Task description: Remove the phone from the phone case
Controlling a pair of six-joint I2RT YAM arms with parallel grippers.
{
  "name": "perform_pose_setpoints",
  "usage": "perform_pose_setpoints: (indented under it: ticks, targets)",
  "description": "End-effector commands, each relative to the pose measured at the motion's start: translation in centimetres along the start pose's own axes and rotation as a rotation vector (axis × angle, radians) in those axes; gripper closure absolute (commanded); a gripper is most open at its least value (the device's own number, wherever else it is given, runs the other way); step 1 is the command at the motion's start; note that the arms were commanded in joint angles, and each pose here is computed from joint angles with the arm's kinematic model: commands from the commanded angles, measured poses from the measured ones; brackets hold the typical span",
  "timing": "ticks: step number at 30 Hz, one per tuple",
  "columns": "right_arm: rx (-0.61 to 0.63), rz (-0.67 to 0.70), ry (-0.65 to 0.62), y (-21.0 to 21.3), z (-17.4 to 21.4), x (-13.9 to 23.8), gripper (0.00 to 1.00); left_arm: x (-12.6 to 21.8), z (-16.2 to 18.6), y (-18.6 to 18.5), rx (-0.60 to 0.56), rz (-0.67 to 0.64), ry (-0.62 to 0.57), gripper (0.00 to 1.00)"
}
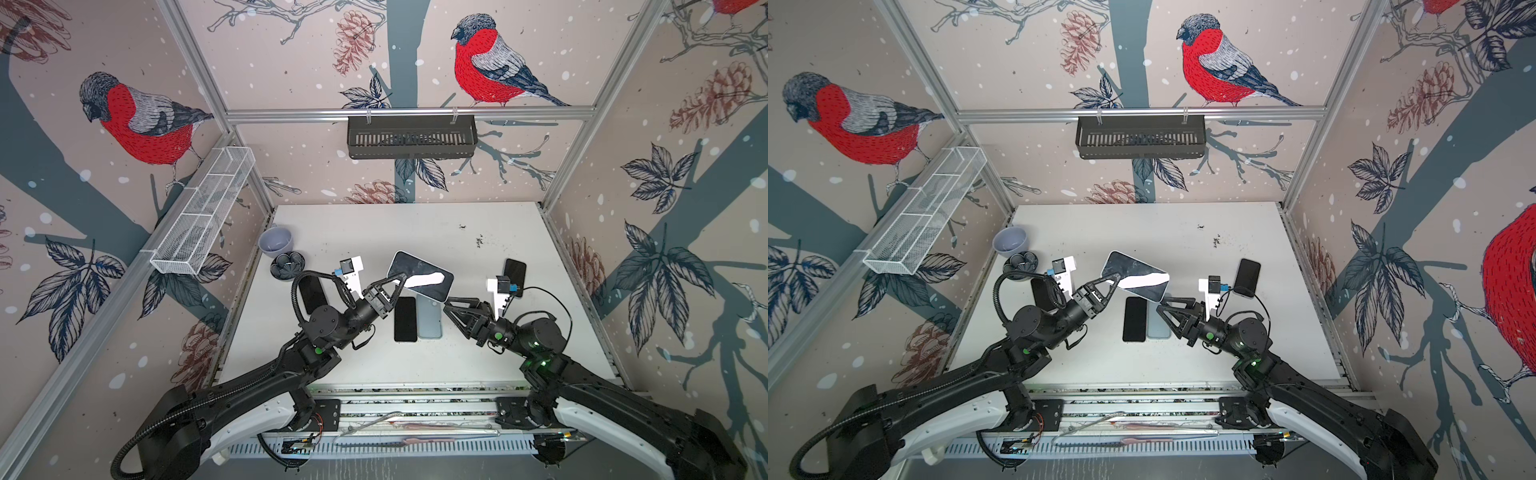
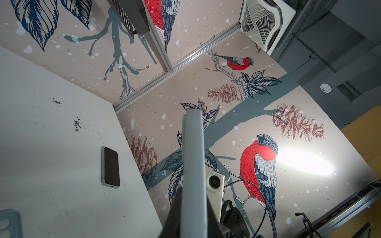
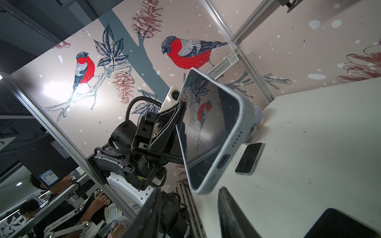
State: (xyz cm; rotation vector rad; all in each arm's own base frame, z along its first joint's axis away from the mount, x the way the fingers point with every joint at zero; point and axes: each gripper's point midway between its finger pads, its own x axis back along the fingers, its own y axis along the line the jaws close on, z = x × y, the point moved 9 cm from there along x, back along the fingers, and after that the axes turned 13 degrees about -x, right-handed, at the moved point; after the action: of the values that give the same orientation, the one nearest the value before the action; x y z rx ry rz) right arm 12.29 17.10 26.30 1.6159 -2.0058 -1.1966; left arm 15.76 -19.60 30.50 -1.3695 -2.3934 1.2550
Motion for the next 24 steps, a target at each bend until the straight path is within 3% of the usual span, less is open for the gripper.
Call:
perform_pose_setpoints:
  ticks: [1, 9, 24]
  targets:
    - [0.010, -0.060, -0.007, 0.89, -0.38, -0.21, 0.56, 0.20, -1.20, -1.42, 0.006, 0.104, -0.080, 1.00]
    - [-0.007, -0.078, 0.004, 0.82, -0.36, -0.55, 0.66, 0.21, -1.08, -1.40, 0.010, 0.116, -0.079, 1.00]
    - [-0.002, -0.058, 0.013, 0.53, -0.32, -0.73, 0.74, 0.20, -0.74, -1.25, 0.014, 0.126, -0.070, 1.00]
